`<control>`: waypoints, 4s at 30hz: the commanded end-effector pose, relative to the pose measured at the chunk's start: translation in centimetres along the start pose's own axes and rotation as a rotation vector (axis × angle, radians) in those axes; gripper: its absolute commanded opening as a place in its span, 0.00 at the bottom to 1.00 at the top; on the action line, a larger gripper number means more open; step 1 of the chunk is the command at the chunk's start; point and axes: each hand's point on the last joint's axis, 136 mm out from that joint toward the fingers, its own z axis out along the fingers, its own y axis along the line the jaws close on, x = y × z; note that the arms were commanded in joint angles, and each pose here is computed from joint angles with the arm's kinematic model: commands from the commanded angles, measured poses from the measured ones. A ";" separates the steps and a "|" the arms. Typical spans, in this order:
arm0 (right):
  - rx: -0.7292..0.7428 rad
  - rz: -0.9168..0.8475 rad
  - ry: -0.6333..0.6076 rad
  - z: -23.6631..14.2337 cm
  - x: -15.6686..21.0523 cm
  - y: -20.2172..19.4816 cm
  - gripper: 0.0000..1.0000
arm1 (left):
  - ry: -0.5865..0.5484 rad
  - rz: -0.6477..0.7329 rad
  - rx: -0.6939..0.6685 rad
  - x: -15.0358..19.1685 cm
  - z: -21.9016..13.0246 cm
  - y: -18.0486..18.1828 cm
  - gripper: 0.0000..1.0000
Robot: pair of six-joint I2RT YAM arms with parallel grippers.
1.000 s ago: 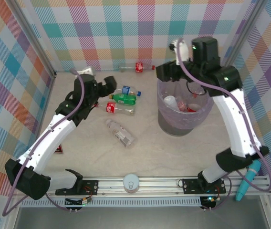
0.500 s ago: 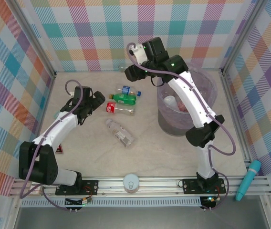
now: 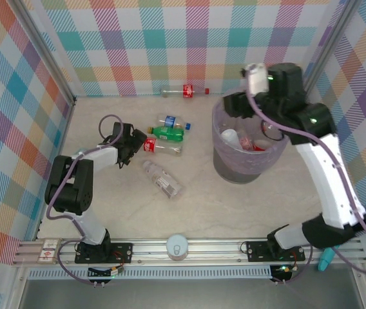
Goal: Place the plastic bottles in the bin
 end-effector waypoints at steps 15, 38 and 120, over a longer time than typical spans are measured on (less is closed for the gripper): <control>0.095 0.252 0.070 -2.3 7.2 -6.3 0.67 | -0.042 -0.022 0.082 -1.0 0.1 -3.6 0.50; 0.174 0.620 0.109 0.2 13.8 -16.9 0.54 | -0.096 0.083 0.269 0.3 -11.4 -10.3 0.73; 0.039 0.606 0.160 1.7 15.9 -13.1 0.35 | 0.143 0.747 0.879 24.9 -19.7 -38.2 0.67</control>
